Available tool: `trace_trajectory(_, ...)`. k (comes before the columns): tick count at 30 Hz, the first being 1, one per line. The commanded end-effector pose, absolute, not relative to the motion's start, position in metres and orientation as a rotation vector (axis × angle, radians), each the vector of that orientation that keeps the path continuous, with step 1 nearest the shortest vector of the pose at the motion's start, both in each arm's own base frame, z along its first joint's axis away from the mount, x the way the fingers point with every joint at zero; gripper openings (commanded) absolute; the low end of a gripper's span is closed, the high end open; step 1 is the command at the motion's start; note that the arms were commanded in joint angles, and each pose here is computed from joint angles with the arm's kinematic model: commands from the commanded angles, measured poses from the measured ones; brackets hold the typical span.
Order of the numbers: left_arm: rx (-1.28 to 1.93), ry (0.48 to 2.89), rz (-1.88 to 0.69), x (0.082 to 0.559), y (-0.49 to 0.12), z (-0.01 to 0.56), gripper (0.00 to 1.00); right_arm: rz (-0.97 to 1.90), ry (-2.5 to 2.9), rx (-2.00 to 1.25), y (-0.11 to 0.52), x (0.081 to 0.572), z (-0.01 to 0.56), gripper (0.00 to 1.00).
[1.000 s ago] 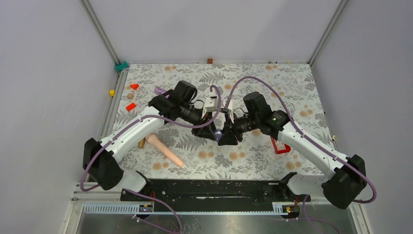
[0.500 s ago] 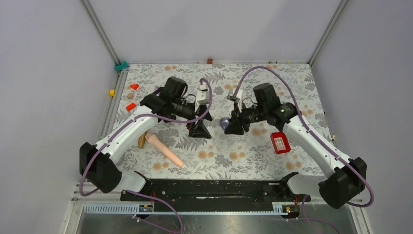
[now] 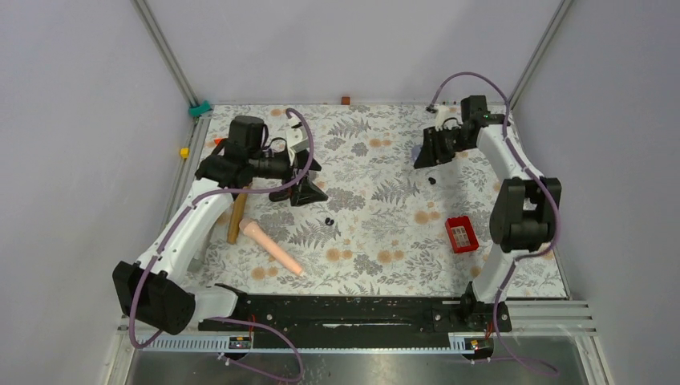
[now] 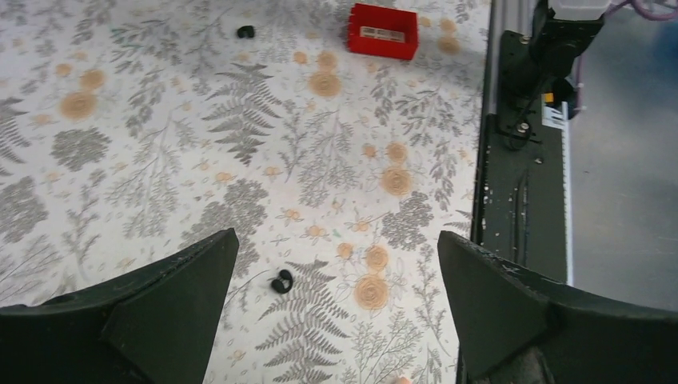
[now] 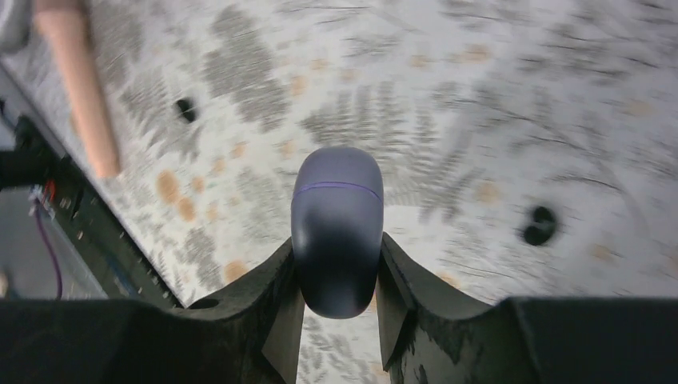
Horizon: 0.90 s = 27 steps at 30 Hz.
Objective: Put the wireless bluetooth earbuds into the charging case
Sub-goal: Place the charging case at the center of the board.
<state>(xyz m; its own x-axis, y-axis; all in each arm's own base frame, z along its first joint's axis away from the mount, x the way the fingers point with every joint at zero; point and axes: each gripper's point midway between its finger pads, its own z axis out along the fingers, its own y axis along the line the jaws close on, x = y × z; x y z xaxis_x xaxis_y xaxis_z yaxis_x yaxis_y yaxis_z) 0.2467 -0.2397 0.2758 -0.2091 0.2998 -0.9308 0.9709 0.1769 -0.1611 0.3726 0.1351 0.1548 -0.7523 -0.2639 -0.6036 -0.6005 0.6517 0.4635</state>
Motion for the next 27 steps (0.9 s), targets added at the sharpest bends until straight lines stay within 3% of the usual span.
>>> trace_trajectory(1, 1.226, 1.608, -0.931, 0.257, -0.226, 0.285, 0.99, 0.787, 2.578, -0.516, 0.07, 0.4, 0.135, 0.24)
trace_trajectory(14, 1.162, 1.721, -0.85, 0.273, -0.202, 0.248, 0.98, 0.599, 2.941, -0.387, -0.007, 0.405, 0.059, 0.29)
trace_trajectory(27, 1.097, 1.92, -0.614, 0.289, -0.158, 0.205, 0.98, 0.544, 3.051, -0.347, -0.022, 0.411, 0.057, 0.35)
